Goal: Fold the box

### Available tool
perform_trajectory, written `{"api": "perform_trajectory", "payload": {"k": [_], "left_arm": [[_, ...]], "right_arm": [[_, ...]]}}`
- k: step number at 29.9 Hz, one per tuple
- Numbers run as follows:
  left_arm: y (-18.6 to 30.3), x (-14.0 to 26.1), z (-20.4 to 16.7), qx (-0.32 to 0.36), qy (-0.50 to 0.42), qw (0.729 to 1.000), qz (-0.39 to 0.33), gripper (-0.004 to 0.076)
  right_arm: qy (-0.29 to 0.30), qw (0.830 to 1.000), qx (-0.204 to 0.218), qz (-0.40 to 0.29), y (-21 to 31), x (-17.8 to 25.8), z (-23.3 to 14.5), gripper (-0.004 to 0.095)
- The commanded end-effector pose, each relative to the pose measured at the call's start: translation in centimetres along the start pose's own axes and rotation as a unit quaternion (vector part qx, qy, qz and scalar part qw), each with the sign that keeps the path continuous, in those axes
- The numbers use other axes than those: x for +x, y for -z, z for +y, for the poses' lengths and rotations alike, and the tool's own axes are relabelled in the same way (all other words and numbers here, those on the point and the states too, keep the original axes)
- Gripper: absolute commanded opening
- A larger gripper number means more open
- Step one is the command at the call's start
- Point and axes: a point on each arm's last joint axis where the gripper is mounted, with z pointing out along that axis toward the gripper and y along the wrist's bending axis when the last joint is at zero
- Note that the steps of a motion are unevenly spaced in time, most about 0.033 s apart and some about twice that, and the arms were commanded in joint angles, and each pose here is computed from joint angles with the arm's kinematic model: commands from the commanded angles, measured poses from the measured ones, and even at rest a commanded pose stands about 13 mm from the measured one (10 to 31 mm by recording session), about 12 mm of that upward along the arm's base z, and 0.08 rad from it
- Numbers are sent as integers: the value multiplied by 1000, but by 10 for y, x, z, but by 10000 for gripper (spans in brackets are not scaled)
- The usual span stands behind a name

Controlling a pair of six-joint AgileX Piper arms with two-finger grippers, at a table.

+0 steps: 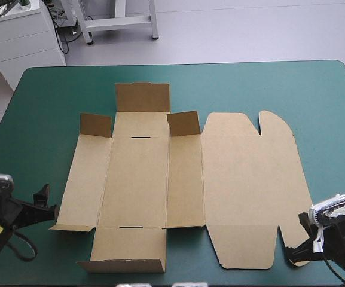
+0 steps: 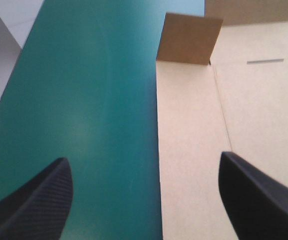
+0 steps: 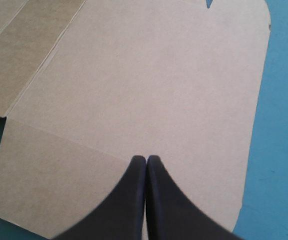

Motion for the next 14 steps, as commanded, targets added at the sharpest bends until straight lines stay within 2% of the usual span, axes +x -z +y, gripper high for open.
{"api": "perform_trajectory", "payload": {"k": [1,6,14], "left_arm": [[-24,-20,3,-6,-2,1000,21,568],[-62,-21,9,-31,-13,995,95,568],[-125,-12,12,0,21,976,216,568]], "right_arm": [[-6,999,-12,-30,0,-8,2,-23],[-18,999,-29,-42,0,-10,5,-23],[-21,998,-32,-52,0,-12,6,-23]]}}
